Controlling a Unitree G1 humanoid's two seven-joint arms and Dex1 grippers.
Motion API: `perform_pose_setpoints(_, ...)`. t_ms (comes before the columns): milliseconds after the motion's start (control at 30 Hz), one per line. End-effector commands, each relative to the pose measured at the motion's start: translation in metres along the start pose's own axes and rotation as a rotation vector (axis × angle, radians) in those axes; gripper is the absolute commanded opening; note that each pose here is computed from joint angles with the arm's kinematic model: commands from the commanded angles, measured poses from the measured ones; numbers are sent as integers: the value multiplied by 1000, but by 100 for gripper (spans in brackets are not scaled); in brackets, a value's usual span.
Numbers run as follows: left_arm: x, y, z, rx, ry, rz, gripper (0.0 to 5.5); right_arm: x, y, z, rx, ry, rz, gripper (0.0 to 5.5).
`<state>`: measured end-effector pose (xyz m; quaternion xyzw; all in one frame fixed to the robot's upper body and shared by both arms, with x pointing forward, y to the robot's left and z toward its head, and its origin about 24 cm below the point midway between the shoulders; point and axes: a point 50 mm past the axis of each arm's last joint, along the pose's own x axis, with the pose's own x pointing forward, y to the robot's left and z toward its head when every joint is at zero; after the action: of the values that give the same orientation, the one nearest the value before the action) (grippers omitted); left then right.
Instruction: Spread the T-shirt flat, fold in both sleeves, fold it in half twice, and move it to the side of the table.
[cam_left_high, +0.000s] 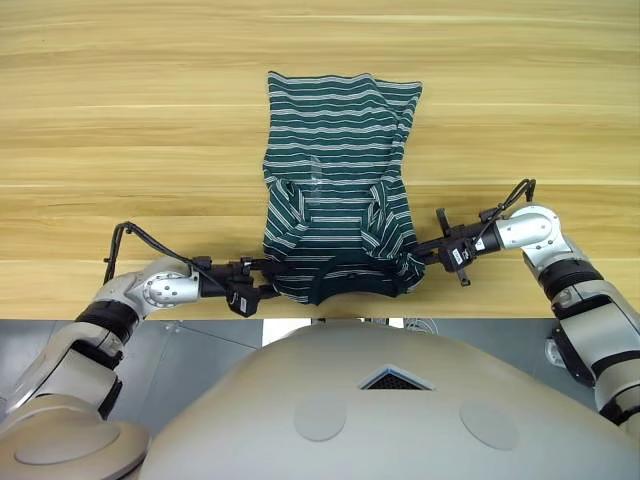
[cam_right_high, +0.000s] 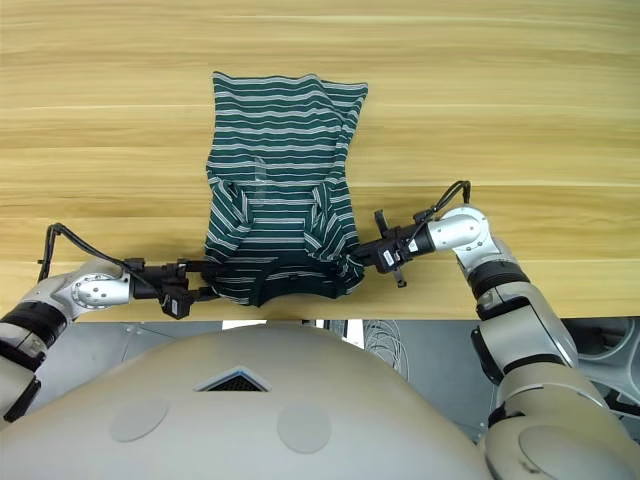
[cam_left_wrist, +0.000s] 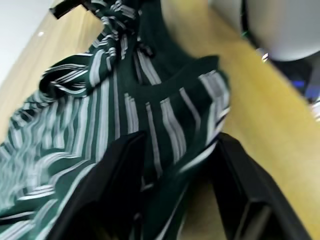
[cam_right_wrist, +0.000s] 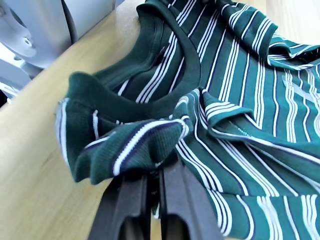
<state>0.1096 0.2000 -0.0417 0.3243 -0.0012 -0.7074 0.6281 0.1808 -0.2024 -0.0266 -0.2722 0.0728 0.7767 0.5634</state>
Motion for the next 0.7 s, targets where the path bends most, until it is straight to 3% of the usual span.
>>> perform_pose_setpoints(33,-4,3,8,-94,-39,-1,126,-7,4,5,69,-51,31,3)
perform_pose_setpoints(267,-25,43,38,-135,-163,162,6,-19,10,14,185,-127,75,3)
perform_pose_setpoints(567,-29,43,46,-160,-155,132,0,-23,-2,13,181,-115,28,3)
perform_pose_setpoints(700,-43,46,32,-87,-29,165,0,-19,-1,8,181,-96,32,3)
